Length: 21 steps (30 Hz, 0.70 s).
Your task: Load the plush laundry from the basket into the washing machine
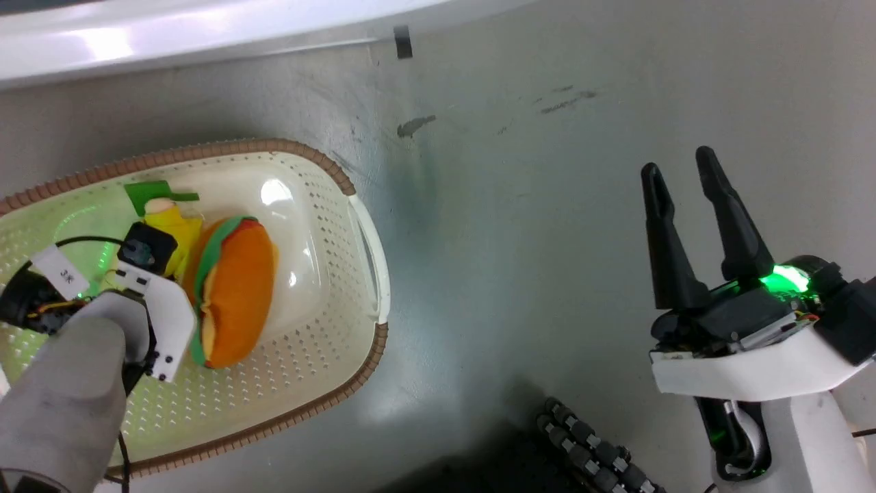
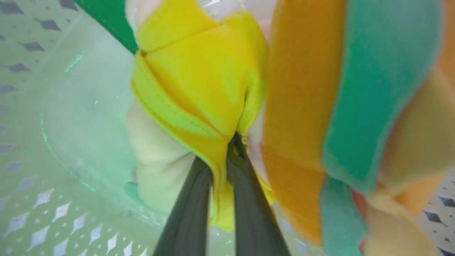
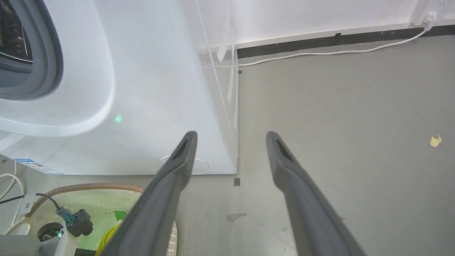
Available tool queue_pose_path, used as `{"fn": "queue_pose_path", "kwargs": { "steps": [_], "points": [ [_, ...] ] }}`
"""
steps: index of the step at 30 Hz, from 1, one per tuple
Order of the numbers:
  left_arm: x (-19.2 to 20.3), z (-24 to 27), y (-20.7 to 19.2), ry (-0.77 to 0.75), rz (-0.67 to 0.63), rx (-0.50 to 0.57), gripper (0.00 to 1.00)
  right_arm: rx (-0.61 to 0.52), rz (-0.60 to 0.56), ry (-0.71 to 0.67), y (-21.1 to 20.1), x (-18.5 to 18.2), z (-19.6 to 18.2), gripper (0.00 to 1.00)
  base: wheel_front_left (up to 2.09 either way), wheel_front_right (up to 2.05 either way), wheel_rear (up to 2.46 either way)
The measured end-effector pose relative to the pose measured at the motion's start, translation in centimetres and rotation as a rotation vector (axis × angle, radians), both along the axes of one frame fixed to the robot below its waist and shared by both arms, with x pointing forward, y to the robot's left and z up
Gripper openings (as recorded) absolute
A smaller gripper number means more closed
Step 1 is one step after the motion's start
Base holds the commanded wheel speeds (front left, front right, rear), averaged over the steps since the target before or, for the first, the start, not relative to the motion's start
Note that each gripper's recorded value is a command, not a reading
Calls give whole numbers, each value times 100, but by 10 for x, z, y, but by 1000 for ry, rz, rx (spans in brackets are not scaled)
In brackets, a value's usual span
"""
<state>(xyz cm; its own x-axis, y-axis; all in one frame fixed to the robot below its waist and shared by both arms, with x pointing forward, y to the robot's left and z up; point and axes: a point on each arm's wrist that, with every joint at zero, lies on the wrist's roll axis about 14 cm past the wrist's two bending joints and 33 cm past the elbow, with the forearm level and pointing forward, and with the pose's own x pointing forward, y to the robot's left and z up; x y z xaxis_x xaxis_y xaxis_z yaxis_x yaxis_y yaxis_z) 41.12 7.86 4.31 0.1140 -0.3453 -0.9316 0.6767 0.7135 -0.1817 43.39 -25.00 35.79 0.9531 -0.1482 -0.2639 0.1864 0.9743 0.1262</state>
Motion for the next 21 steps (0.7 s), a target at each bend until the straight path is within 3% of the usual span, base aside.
{"fn": "queue_pose_path", "kwargs": {
  "steps": [9,21],
  "points": [
    [-8,55,0,-70,84,-51,0,-29,-2,-100,-4,1,41,100,0,0,0],
    [-5,157,17,-297,283,-163,0,-29,44,-244,14,-13,102,100,0,0,0]
  ]
}}
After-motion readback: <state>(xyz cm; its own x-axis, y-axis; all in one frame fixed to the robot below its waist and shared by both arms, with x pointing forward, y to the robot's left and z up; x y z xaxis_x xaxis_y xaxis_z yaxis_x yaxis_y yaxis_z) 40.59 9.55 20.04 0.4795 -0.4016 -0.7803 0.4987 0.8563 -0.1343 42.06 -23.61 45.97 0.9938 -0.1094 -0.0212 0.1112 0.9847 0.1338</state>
